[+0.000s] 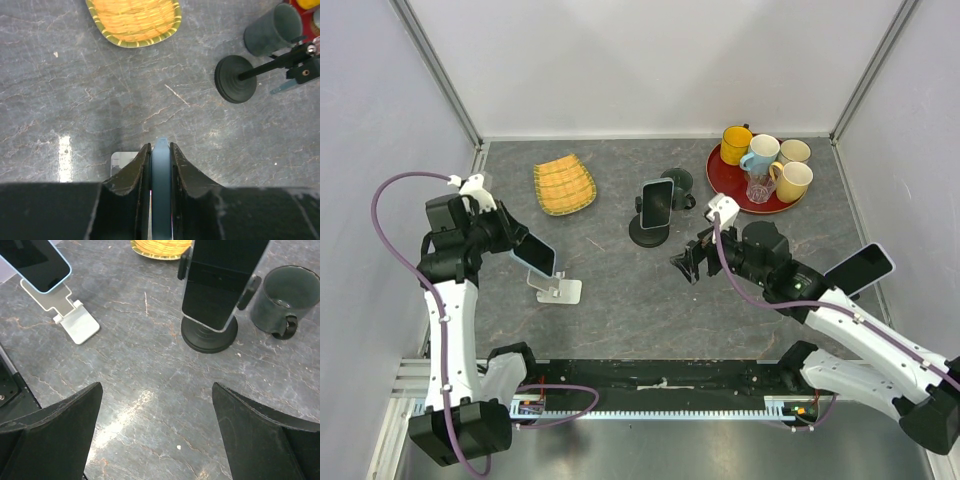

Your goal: Remove the phone from the phone stand

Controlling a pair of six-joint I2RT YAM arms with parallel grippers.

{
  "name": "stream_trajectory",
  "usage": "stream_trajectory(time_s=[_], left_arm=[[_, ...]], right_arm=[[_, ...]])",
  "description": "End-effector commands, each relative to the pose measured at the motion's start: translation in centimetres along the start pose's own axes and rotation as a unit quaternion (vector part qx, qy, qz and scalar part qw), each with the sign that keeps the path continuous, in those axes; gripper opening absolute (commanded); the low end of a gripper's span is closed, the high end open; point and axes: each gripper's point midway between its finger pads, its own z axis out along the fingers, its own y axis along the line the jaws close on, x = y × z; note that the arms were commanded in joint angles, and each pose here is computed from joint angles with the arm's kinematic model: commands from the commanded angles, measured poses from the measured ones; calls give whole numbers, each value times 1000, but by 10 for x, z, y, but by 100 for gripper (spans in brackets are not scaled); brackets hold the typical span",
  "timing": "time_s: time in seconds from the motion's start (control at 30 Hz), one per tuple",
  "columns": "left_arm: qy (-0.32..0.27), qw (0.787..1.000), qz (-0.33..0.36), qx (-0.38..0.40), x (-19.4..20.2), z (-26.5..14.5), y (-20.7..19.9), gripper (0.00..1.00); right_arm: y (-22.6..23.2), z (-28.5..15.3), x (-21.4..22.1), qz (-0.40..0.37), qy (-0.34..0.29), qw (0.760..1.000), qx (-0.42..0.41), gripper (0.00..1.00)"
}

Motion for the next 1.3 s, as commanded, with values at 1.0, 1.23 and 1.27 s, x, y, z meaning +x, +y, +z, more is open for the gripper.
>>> stream_trajectory(time_s=[1.0, 1.23, 1.27], left_arm=[[104, 930, -130, 328, 18, -5, -198, 2], [118, 924, -121, 343, 28, -2, -221, 2], [119, 923, -125, 343, 28, -1, -222, 2]], right_arm=[[113, 59, -35, -61, 32, 978, -198, 98], [119, 59, -37, -47, 33, 978, -202, 98], [119, 59, -35, -46, 35, 978, -202, 98]])
